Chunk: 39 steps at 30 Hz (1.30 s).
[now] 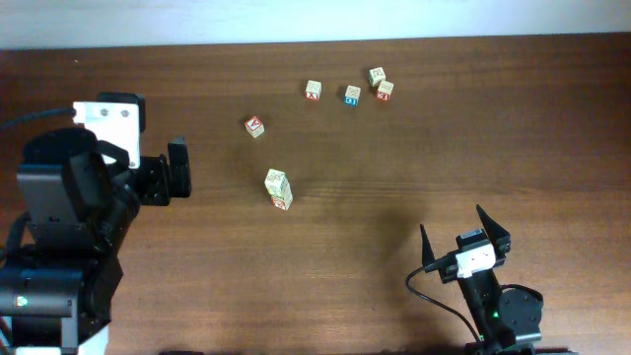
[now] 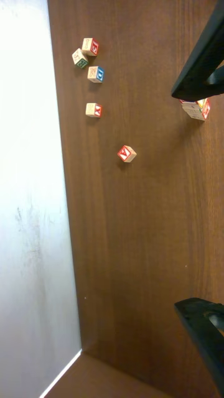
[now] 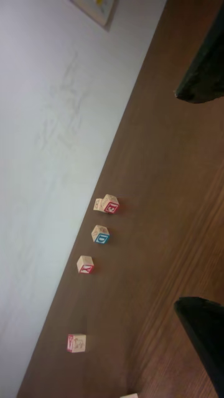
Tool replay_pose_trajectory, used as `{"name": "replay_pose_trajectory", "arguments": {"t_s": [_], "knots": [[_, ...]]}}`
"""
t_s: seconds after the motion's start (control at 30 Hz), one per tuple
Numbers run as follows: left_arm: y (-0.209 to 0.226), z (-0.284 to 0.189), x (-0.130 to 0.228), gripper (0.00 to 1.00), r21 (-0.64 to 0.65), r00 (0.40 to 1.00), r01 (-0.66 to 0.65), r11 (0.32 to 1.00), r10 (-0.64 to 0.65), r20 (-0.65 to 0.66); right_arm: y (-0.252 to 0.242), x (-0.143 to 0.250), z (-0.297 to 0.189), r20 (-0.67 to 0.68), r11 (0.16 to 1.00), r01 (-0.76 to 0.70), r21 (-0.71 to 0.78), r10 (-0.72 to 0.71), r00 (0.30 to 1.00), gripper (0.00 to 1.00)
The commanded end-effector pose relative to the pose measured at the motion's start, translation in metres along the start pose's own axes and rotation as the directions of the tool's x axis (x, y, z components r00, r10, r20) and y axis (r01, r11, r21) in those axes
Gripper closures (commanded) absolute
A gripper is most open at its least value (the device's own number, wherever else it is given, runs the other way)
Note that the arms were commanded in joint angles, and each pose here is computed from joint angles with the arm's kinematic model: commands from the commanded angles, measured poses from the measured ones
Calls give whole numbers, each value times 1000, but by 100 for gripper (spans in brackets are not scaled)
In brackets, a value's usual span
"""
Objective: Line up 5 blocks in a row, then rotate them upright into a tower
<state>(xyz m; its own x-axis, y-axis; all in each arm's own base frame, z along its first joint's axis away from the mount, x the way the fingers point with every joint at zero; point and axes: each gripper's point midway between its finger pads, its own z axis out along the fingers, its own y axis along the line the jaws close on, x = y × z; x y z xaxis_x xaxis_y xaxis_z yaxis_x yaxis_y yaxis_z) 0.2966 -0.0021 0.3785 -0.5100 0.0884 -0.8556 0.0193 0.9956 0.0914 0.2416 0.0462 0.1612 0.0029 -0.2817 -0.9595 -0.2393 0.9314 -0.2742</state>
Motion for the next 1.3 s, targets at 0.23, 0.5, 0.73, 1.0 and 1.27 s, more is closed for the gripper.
{"name": "replay_pose_trajectory", "arguments": {"t_s": [0.23, 0.5, 0.73, 1.0, 1.27], "knots": [[5, -5, -6, 1, -18, 1000, 3, 1000, -3, 18, 5, 0, 0, 9, 1000, -6, -18, 7, 1000, 1], [5, -5, -6, 1, -18, 1000, 3, 1000, -3, 18, 5, 0, 0, 9, 1000, -7, -18, 7, 1000, 1], [6, -5, 0, 1, -28, 1000, 2, 1000, -2, 11, 5, 0, 0, 9, 1000, -6, -18, 7, 1000, 1], [2, 20, 59, 1, -38, 999, 5, 999, -3, 34, 5, 0, 0, 9, 1000, -7, -18, 7, 1000, 2], [-4, 34, 101, 1, -34, 983, 19, 999, -13, 181, 5, 0, 0, 9, 1000, -6, -18, 7, 1000, 1]]}}
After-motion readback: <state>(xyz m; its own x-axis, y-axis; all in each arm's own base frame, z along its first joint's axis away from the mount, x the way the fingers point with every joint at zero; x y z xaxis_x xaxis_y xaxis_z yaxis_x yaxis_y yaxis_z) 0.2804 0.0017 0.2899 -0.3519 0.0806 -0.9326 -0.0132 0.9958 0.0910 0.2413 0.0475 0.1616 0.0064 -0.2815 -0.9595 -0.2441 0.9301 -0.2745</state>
